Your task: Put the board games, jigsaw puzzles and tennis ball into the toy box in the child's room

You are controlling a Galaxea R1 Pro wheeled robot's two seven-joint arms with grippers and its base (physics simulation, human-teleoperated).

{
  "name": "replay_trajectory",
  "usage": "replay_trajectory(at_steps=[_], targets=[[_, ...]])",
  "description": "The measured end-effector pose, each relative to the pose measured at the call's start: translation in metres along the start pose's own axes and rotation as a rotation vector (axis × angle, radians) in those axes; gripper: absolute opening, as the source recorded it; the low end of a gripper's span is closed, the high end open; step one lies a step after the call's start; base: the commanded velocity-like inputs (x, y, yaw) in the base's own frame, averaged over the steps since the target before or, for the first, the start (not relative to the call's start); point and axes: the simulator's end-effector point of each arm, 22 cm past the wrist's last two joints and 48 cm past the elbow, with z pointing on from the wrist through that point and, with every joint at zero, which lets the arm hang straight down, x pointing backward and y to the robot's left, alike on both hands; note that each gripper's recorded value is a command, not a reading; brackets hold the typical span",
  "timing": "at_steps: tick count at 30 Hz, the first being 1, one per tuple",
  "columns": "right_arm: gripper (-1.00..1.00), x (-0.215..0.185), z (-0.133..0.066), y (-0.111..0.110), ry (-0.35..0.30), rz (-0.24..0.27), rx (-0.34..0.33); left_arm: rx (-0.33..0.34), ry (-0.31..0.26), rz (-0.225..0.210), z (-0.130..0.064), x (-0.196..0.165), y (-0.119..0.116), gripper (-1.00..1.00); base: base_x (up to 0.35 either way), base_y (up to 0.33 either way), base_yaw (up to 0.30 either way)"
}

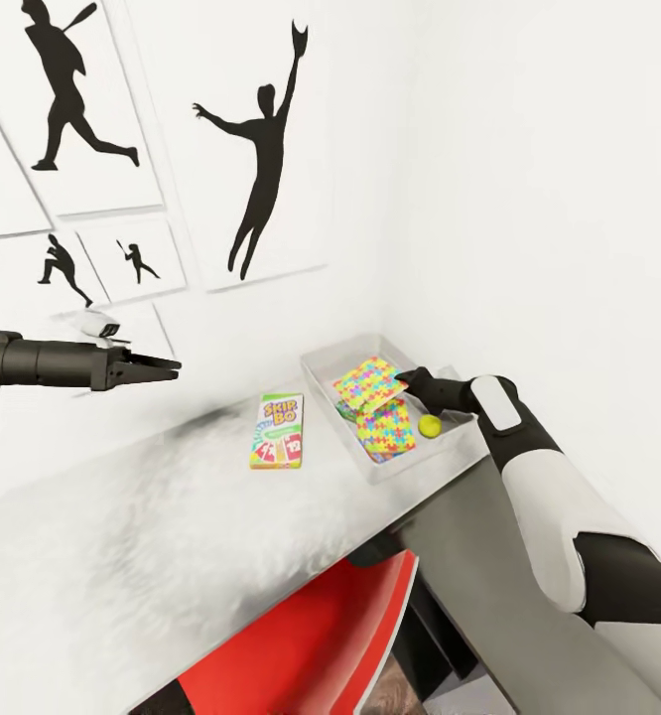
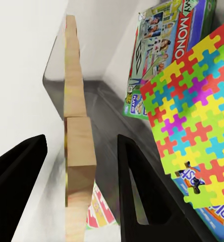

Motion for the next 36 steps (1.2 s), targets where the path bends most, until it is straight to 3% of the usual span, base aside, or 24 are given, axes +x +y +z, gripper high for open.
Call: replay_trajectory(at_steps=[5, 9, 11, 12, 22, 36], targets=[[-1.0, -0.001, 0.0, -0.002, -0.002, 0.0, 0.002, 0.0, 0.001, -0.002, 0.0, 0.001, 0.001, 1.0, 0.004, 0.0, 0.0], [-1.0, 0.001, 0.002, 0.007, -0.022, 0.021, -0.01, -0.003, 0.008, 0.061, 0.008, -0.009, -0.006, 1.0, 0.009, 0.0, 0.0], [-1.0, 0.002, 0.004, 0.006, -0.019, 0.015, 0.002, 0.0, -0.002, 0.071, 0.006, -0.015, -0.008, 1.0, 0.005, 0.0, 0.0], [1.0, 0.003, 0.004, 0.006, -0.016, 0.017, -0.001, 0.0, -0.009, 0.068, 0.006, -0.016, -0.007, 1.0, 0.003, 0.0, 0.0], [1.0, -0.006, 0.003, -0.01, -0.045, 0.031, 0.049, -0.01, -0.033, 0.061, 0.006, -0.021, -0.002, 1.0, 0.0, 0.0, 0.0], [1.0, -0.007, 0.003, -0.011, -0.047, 0.031, 0.054, -0.006, -0.034, 0.06, 0.006, -0.021, -0.003, 1.0, -0.037, 0.015, 0.0]])
